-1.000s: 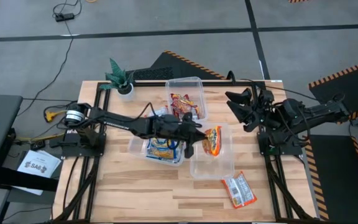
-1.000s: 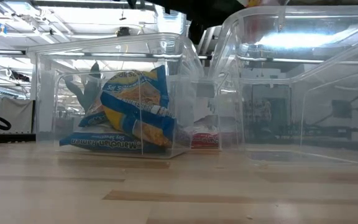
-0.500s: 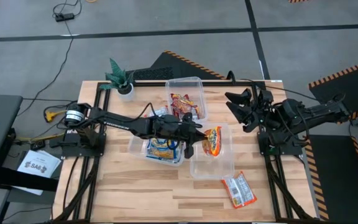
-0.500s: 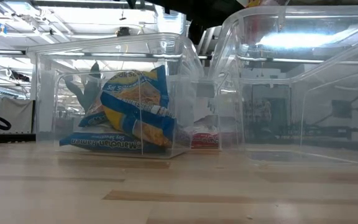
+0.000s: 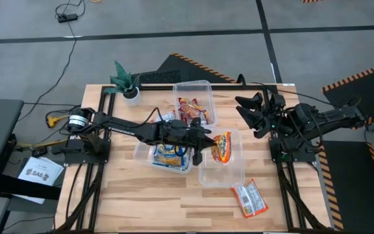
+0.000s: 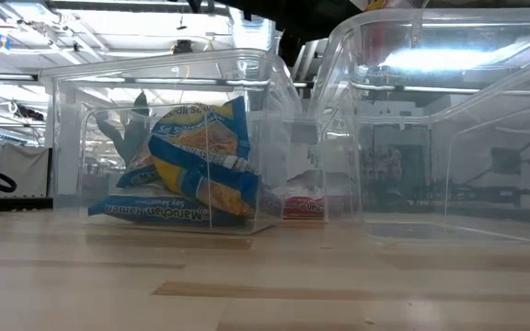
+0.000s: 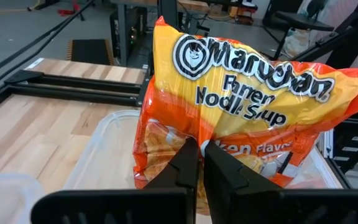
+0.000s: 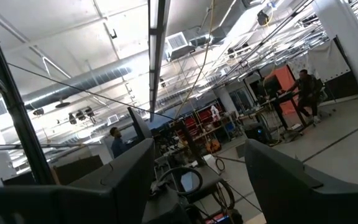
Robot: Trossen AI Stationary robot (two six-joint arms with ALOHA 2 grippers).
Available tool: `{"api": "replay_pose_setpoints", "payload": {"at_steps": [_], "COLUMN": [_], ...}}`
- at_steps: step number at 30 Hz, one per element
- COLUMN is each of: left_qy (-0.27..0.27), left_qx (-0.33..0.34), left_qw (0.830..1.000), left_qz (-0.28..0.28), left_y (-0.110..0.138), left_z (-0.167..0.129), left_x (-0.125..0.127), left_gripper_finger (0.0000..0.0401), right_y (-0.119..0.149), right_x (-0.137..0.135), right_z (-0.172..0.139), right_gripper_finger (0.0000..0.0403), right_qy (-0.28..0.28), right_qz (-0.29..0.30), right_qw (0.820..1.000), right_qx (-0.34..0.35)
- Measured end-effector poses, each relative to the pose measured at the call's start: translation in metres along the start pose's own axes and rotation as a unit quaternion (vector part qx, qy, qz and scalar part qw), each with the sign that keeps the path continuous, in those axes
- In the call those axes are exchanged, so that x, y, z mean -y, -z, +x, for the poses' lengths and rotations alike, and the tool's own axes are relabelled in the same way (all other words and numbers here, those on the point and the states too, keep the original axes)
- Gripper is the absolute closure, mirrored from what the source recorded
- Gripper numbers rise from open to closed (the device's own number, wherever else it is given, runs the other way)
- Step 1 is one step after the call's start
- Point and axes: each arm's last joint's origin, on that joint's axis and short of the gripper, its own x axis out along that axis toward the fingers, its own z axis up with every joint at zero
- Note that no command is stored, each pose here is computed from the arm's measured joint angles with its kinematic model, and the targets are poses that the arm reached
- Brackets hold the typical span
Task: Sort Maruchan noodles
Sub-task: Put the bottom left orange noodle pack into the bottom right transparent bin, then put the bottom orange noodle pack into the bottom right transparent bin
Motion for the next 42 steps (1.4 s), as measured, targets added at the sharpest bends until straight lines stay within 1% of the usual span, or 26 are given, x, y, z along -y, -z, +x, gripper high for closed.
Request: {"api": "replay_pose_setpoints", "payload": {"at_steps": [4,7,10,19,22,24,27,30,34,37,40,42], "left_qy": [0.000,0.000,0.001,0.001,0.010,0.017,0.023,0.017,0.003,-0.016,-0.023,-0.032], "left_qx": [0.000,0.001,0.004,0.006,0.010,0.014,0.012,0.005,0.010,0.015,0.053,0.085], "left_qw": [1.000,1.000,1.000,0.999,0.999,0.998,0.997,0.997,0.999,0.999,0.998,0.995], "left_qz": [0.000,0.000,-0.006,-0.036,-0.049,-0.066,-0.077,-0.069,-0.045,-0.030,-0.021,-0.029], "left_y": [0.000,0.000,-0.001,-0.002,-0.007,-0.015,-0.032,-0.050,-0.077,-0.092,-0.101,-0.098], "left_z": [0.000,0.000,0.000,0.000,-0.002,-0.009,-0.026,-0.051,-0.094,-0.128,-0.165,-0.189], "left_x": [0.000,0.000,0.000,-0.003,-0.008,-0.012,-0.020,-0.028,-0.035,-0.037,-0.037,-0.037], "left_gripper_finger": [0.0396,0.0372,0.0329,0.0173,0.0137,0.0122,0.0114,0.0113,0.0113,0.0113,0.0113,0.0113], "right_y": [0.000,0.000,0.000,0.000,0.000,0.000,0.000,0.000,0.000,0.000,0.000,0.000], "right_x": [0.000,0.000,0.000,0.000,0.000,0.000,0.000,0.000,0.000,0.000,0.000,0.000], "right_z": [0.000,0.000,0.000,0.000,0.000,0.000,0.000,0.000,0.000,0.000,0.000,0.000], "right_gripper_finger": [0.0132,0.0132,0.0132,0.0132,0.0132,0.0132,0.0132,0.0132,0.0132,0.0132,0.0132,0.0132], "right_qy": [0.000,0.000,0.000,0.000,0.000,0.000,0.000,0.000,0.000,0.001,0.001,0.001], "right_qz": [0.000,0.000,0.000,0.000,0.000,0.000,0.000,0.000,-0.001,-0.001,-0.001,-0.001], "right_qw": [1.000,1.000,1.000,1.000,1.000,1.000,1.000,1.000,1.000,1.000,1.000,1.000], "right_qx": [0.000,0.000,0.000,0.000,0.000,0.000,0.000,0.000,0.000,-0.001,-0.002,-0.002]}}
